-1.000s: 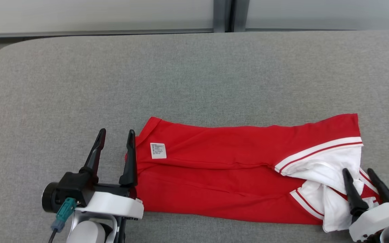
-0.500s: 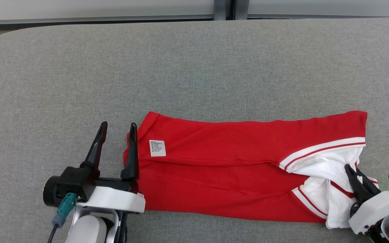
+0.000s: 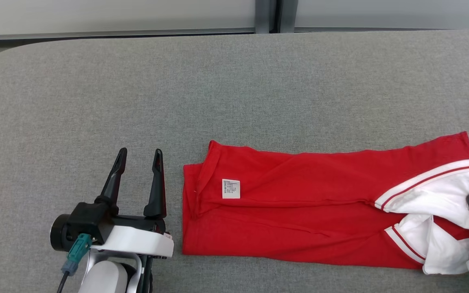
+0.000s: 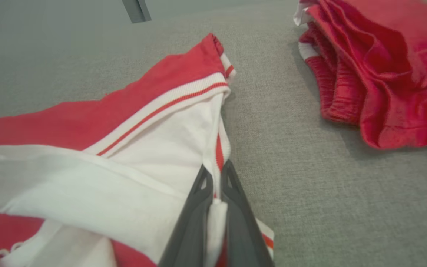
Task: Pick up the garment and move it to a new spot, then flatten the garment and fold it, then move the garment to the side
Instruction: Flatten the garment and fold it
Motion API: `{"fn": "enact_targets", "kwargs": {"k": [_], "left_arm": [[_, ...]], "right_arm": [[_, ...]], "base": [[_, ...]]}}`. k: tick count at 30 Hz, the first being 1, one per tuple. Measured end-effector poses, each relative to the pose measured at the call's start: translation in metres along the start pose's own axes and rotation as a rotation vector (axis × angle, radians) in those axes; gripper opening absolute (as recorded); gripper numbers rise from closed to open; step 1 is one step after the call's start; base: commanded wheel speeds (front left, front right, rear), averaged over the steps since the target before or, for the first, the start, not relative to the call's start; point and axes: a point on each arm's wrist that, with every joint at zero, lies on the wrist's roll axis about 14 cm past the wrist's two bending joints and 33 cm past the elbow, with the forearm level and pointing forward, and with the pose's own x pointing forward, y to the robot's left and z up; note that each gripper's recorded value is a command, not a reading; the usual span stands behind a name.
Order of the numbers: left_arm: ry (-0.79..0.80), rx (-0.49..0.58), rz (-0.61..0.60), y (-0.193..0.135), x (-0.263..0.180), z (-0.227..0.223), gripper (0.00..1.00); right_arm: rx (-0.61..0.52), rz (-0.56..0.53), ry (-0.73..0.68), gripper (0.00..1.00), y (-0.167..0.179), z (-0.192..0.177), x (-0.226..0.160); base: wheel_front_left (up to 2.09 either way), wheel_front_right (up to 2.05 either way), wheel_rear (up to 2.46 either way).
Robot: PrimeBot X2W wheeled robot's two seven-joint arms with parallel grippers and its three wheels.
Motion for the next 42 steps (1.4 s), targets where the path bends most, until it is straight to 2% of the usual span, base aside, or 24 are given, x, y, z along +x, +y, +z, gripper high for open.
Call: {"fn": "enact_targets", "kwargs": {"k": [4,9,14,18,20,21,25,29,35,36,37,38,42], "left_arm": [[-0.009,0.001,-0.011,-0.003,-0.002,0.003,1.00],[-0.019,-0.001,-0.025,-0.008,-0.006,0.008,1.00],[-0.030,-0.005,-0.046,-0.014,-0.007,0.012,1.00],[-0.028,-0.005,-0.048,-0.014,-0.007,0.011,1.00],[-0.028,-0.008,-0.045,-0.013,-0.008,0.011,1.00],[-0.030,-0.009,-0.042,-0.011,-0.007,0.013,1.00],[-0.024,-0.015,-0.029,-0.007,-0.008,0.011,1.00],[-0.026,-0.029,-0.015,-0.004,-0.007,0.012,1.00],[-0.009,-0.032,0.009,0.002,-0.006,0.007,1.00],[-0.008,-0.033,0.013,0.003,-0.005,0.006,1.00],[-0.003,-0.033,0.015,0.003,-0.005,0.005,1.00],[0.004,-0.031,0.020,0.004,-0.005,0.002,1.00],[0.013,-0.029,0.023,0.005,-0.004,-0.001,1.00]], "right_arm": [[-0.006,0.033,-0.080,0.00,0.011,0.027,-0.003],[-0.047,0.132,-0.158,0.00,0.053,0.061,-0.017],[-0.084,0.266,-0.229,0.00,0.114,0.093,-0.035],[-0.079,0.442,-0.250,0.00,0.185,0.102,-0.043],[-0.071,0.524,-0.241,0.00,0.217,0.102,-0.044],[-0.072,0.611,-0.228,0.00,0.250,0.098,-0.046],[-0.078,0.747,-0.161,0.00,0.303,0.080,-0.046],[-0.086,0.817,-0.100,0.00,0.335,0.059,-0.038],[-0.095,0.863,-0.024,0.00,0.357,0.032,-0.021],[-0.099,0.868,-0.007,0.10,0.359,0.026,-0.019],[-0.098,0.875,0.002,0.41,0.361,0.023,-0.018],[-0.099,0.886,-0.001,1.00,0.364,0.022,-0.018],[-0.059,0.929,-0.085,1.00,0.376,0.038,-0.022]], "base": [[0.00,0.00,0.00],[0.00,0.00,0.00],[0.00,0.00,0.00],[0.00,0.00,0.00],[0.00,0.00,0.00],[0.00,0.00,0.00],[0.00,0.00,0.00],[0.00,0.00,0.00],[0.00,0.00,0.00],[0.00,0.00,0.00],[0.00,0.00,0.00],[0.00,0.00,0.00],[0.00,0.00,0.00]]}}
